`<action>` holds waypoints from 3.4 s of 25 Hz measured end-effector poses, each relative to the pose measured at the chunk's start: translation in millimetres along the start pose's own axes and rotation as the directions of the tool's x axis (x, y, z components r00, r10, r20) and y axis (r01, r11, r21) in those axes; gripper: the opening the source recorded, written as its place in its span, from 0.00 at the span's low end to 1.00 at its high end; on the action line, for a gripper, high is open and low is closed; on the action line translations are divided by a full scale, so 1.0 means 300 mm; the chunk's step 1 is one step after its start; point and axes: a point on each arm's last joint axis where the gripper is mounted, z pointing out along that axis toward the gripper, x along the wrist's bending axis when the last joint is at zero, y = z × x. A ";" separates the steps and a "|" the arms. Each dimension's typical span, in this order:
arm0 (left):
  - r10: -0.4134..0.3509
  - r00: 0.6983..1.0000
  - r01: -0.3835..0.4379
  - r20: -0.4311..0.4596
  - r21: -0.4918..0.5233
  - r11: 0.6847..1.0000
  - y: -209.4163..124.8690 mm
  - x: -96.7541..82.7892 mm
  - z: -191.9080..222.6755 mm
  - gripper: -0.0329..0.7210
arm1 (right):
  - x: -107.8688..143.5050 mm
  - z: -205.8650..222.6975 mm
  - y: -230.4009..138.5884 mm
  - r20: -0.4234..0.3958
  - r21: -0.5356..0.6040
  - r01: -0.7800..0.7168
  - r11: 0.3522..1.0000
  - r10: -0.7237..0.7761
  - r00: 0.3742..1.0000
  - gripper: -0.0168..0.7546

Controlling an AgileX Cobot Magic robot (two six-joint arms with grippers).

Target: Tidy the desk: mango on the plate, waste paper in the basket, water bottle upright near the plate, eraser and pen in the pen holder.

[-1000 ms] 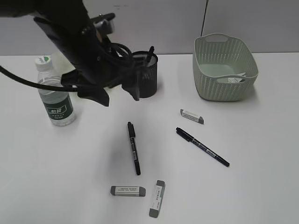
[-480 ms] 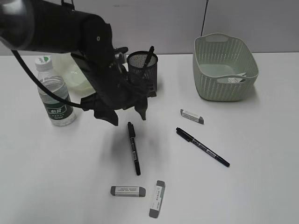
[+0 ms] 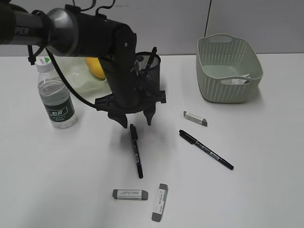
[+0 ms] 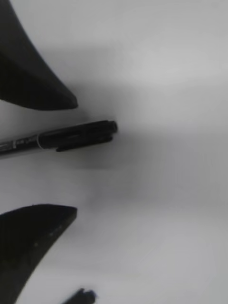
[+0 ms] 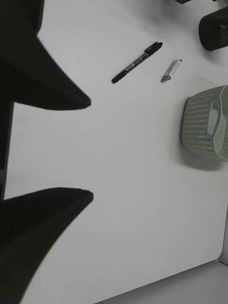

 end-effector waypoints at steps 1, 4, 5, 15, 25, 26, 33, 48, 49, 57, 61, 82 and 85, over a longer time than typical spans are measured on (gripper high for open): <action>-0.002 1.000 0.002 -0.005 0.006 1.000 0.002 -0.002 0.003 0.67 | 0.000 0.000 0.000 0.000 0.000 0.000 1.000 0.000 1.000 0.57; -0.005 0.999 0.006 -0.035 0.043 0.999 -0.005 0.004 0.026 0.67 | 0.000 0.000 0.000 0.000 0.000 -0.001 1.000 0.001 1.000 0.57; -0.006 0.999 0.009 -0.050 0.063 0.998 -0.010 0.009 0.036 0.67 | 0.000 0.000 0.000 0.000 0.000 -0.002 1.000 0.002 1.000 0.57; -0.098 0.994 0.101 -0.047 0.068 0.993 -0.013 0.006 0.059 0.66 | 0.000 0.000 0.000 0.001 0.000 -0.003 1.000 0.003 1.000 0.57; -0.107 0.992 0.114 -0.069 0.090 0.989 -0.020 0.012 0.086 0.66 | -0.001 0.000 0.000 0.002 0.000 -0.004 1.000 0.004 1.000 0.57; -0.108 0.992 0.114 -0.069 0.090 0.989 -0.020 0.012 0.086 0.66 | -0.001 0.000 0.000 0.002 0.000 -0.004 1.000 0.004 1.000 0.57; -0.107 0.992 0.113 -0.071 0.089 0.990 -0.020 0.013 0.086 0.54 | -0.001 0.000 0.000 0.002 0.000 -0.005 1.000 0.005 1.000 0.57; -0.077 0.992 0.084 -0.098 0.070 0.994 -0.016 0.019 0.085 0.15 | -0.001 0.000 0.000 0.002 0.000 -0.006 1.000 0.006 1.000 0.57; -0.074 0.992 0.082 -0.102 0.069 0.994 -0.016 0.021 0.085 0.15 | -0.001 0.000 0.000 0.002 0.000 -0.006 1.000 0.006 1.000 0.57; -0.060 0.994 0.062 -0.089 0.024 0.998 -0.003 0.016 0.029 0.15 | -0.001 0.000 0.000 0.002 0.000 -0.012 1.000 0.012 1.000 0.57; -0.018 0.998 0.012 -0.054 -0.111 0.994 0.030 0.012 -0.117 0.15 | -0.001 0.000 0.000 0.002 0.000 -0.014 1.000 0.014 1.000 0.57; 0.546 0.837 -0.210 0.028 -0.906 0.368 0.211 -0.075 -0.577 0.15 | -0.001 0.000 0.000 0.003 0.000 -0.016 1.000 0.016 1.000 0.57; 0.546 0.838 -0.223 0.021 -0.899 0.377 0.240 -0.060 -0.518 0.15 | -0.001 0.000 0.000 0.003 0.000 -0.016 1.000 0.016 1.000 0.57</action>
